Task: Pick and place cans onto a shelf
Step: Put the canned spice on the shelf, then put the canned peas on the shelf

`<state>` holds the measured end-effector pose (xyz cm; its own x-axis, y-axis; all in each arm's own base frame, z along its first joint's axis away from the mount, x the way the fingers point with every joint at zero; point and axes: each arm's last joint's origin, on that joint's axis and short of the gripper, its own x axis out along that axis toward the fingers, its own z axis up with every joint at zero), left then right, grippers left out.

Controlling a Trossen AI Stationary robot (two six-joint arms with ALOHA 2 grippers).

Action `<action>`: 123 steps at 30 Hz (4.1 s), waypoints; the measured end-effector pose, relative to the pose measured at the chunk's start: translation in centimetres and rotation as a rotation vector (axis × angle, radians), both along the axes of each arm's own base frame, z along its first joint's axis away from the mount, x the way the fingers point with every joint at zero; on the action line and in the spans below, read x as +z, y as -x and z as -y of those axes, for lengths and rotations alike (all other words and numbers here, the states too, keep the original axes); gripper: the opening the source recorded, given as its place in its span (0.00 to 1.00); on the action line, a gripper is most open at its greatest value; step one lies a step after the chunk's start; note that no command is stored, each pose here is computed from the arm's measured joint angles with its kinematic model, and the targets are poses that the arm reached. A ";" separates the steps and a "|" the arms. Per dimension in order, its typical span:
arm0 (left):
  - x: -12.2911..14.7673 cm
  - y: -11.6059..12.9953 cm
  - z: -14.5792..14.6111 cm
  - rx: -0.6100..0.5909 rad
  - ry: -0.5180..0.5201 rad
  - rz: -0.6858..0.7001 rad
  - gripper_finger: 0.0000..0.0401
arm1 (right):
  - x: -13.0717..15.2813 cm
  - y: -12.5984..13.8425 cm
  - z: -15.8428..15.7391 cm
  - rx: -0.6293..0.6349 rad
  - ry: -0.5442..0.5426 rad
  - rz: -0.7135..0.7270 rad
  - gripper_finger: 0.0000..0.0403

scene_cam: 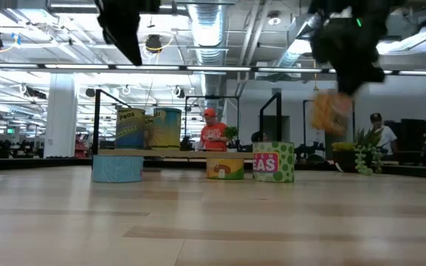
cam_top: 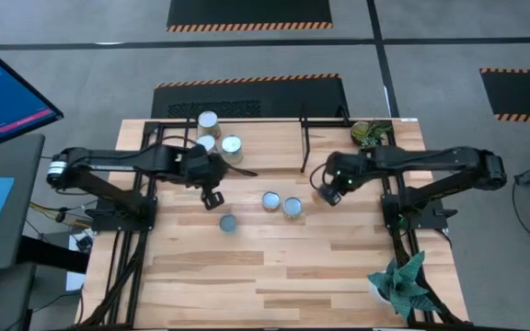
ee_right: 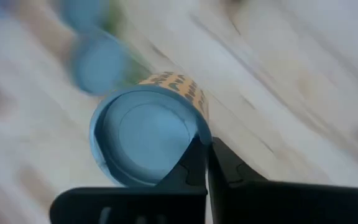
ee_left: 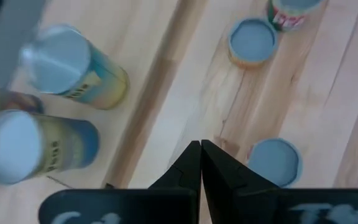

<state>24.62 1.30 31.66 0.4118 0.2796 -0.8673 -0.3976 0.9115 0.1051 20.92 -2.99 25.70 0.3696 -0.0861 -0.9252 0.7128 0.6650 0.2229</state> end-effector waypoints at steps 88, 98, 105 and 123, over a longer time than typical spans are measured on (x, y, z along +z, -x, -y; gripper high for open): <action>-3.8 4.1 0.9 0.067 0.007 0.294 0.00 | -0.7 -22.4 16.8 0.281 0.166 -0.040 0.15; -3.8 4.1 0.9 0.067 0.013 0.295 0.00 | -0.7 -22.4 16.9 0.320 0.193 -0.048 0.24; -3.8 4.1 0.9 0.067 0.013 0.295 0.00 | -0.1 -22.1 17.5 0.288 0.230 -0.063 0.34; -3.9 4.1 0.9 0.061 0.013 0.282 0.00 | 8.7 -18.6 5.0 0.584 0.076 -0.179 0.31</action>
